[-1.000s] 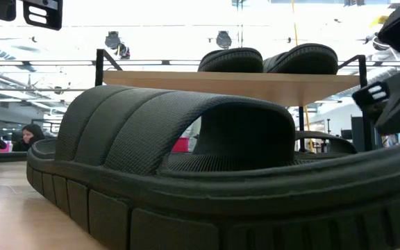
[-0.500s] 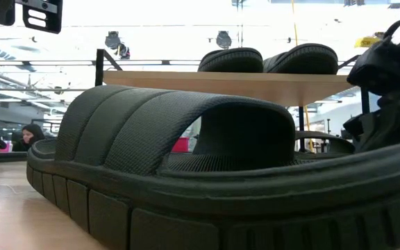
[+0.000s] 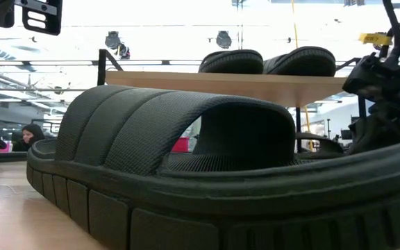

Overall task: Pick and place slides into the shelf
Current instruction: Put the black slipper under the shelf, then adjust the shelf

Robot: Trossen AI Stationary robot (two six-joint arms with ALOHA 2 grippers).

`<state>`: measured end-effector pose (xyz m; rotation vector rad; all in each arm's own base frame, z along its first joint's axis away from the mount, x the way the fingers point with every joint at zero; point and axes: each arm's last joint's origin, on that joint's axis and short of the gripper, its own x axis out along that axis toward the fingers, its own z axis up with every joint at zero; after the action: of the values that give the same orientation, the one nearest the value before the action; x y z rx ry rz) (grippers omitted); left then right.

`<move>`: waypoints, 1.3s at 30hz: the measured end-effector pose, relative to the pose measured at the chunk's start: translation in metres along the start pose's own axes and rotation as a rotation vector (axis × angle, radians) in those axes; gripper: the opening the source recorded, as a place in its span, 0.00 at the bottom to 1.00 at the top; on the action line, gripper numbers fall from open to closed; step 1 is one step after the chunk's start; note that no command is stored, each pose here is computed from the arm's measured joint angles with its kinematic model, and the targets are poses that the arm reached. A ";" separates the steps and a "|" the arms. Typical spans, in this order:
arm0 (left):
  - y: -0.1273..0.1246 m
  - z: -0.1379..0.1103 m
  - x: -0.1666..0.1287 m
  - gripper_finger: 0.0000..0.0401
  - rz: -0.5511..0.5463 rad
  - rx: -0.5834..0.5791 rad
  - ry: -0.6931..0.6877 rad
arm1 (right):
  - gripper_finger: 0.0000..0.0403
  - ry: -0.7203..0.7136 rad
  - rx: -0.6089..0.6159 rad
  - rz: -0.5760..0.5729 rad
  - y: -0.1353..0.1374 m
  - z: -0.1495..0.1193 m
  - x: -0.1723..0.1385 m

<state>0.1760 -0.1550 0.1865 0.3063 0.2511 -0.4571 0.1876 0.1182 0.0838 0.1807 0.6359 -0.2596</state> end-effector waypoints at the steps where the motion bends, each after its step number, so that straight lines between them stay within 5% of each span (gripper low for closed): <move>1: 0.000 0.000 0.000 0.01 0.000 0.000 0.000 | 0.00 0.000 -0.002 -0.004 0.000 0.000 0.000; 6: 0.000 0.000 0.000 0.01 0.000 -0.006 0.001 | 0.00 -0.001 -0.005 0.011 0.001 0.000 0.000; 13: 0.000 -0.001 0.000 0.01 -0.001 -0.013 0.008 | 0.00 -0.079 -0.161 0.341 0.026 0.019 -0.013; 16: 0.000 -0.001 0.000 0.01 0.004 -0.013 0.008 | 0.00 -0.173 -0.238 0.378 0.037 0.031 -0.031; 28: 0.000 -0.002 -0.002 0.01 0.138 0.013 0.036 | 0.00 -0.389 -0.382 -0.026 0.032 0.062 -0.143; 39: -0.011 0.007 -0.012 0.01 0.108 0.020 -0.014 | 0.00 -0.366 -0.387 -0.195 -0.021 0.058 -0.155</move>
<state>0.1616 -0.1619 0.1939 0.3345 0.2156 -0.3547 0.0936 0.1122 0.2219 -0.2982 0.3287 -0.3424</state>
